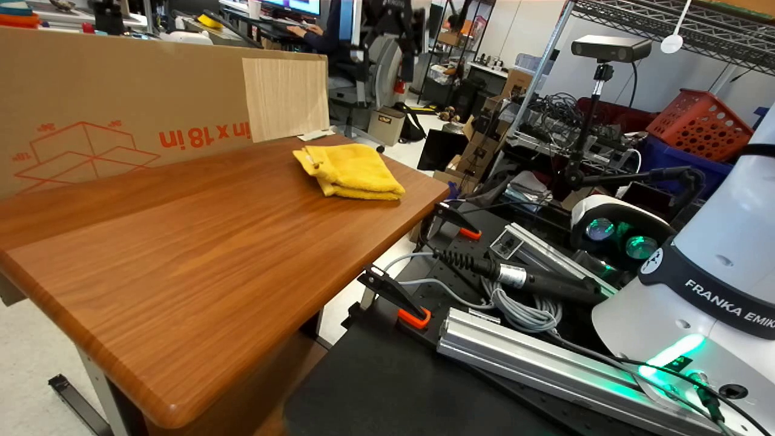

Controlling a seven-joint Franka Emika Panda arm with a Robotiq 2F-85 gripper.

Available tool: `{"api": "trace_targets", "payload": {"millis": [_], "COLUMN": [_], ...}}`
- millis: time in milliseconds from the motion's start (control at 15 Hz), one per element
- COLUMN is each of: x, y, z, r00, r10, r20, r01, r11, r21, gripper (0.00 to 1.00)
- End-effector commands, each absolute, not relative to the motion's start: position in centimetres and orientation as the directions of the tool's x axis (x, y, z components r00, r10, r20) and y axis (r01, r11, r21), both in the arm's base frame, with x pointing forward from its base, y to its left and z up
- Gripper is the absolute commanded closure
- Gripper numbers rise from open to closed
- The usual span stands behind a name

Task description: Wipe the table with the yellow towel

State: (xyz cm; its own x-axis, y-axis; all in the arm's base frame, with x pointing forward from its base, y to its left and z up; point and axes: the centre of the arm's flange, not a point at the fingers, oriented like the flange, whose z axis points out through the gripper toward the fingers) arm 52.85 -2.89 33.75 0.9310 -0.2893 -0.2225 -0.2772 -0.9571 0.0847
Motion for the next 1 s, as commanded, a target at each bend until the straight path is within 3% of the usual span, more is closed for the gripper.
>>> {"api": "trace_targets", "payload": {"millis": [0,533,933], "x": [54.8,56.2,55.9], "y": [-4.8,-6.9,-8.1], "z": [28.3,21.2,17.8], "r00": [0.912,0.887,0.878], "r10": [-0.353,-0.461,-0.475], "r20": [-0.209,-0.019,0.053], "r01": [-0.347,-0.462,-0.474], "r11": [-0.936,-0.885,-0.880], "r21": [0.068,-0.065,-0.037], "gripper": [0.00,0.00,0.00]}}
